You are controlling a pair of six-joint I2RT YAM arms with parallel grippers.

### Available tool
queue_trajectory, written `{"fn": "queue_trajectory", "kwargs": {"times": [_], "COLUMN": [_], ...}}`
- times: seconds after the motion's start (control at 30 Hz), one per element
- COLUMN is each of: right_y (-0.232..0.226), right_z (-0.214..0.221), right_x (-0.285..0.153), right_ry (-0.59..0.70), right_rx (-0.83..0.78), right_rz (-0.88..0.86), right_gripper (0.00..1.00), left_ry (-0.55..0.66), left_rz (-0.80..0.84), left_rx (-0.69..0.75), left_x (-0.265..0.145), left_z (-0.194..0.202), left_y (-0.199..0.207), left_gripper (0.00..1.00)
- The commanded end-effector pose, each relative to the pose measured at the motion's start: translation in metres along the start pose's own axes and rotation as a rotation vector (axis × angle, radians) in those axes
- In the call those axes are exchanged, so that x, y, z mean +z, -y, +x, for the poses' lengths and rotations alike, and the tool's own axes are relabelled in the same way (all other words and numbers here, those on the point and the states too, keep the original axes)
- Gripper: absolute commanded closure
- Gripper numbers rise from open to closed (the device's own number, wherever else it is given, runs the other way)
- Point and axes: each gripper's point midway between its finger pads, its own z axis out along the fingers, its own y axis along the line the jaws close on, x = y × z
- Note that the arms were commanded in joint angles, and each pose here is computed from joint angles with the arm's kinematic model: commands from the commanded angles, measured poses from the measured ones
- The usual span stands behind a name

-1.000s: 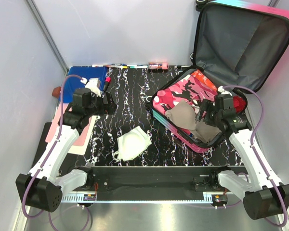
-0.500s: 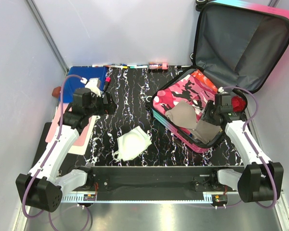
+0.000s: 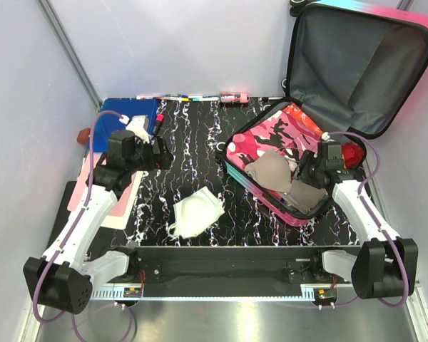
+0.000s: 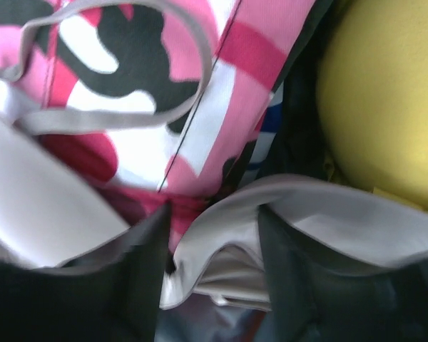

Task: Pack the luggage
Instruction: Place the clothes in the luggage.

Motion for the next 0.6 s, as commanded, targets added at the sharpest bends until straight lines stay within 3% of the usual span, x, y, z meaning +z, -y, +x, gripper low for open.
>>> {"fn": "queue_trajectory", "kwargs": {"times": [0.0, 0.1, 0.33, 0.57], "right_y": [-0.019, -0.025, -0.091, -0.182], "right_z": [-0.023, -0.036, -0.059, -0.015], "right_x": [-0.029, -0.047, -0.111, -0.121], "right_ry": [0.057, 0.099, 0.24, 0.175], "right_rx": [-0.012, -0.05, -0.211, -0.404], "right_rz": [-0.066, -0.091, -0.403, -0.673], "right_gripper": [0.33, 0.29, 0.24, 0.27], "left_ry": [0.041, 0.043, 0.04, 0.04], "left_rz": [0.028, 0.026, 0.028, 0.021], "left_rx": [0.006, 0.008, 0.006, 0.009], "left_x": [0.0, -0.001, 0.0, 0.001], "left_z": [-0.012, -0.012, -0.011, -0.011], "left_y": [0.007, 0.007, 0.007, 0.006], "left_gripper": [0.01, 0.01, 0.01, 0.01]}}
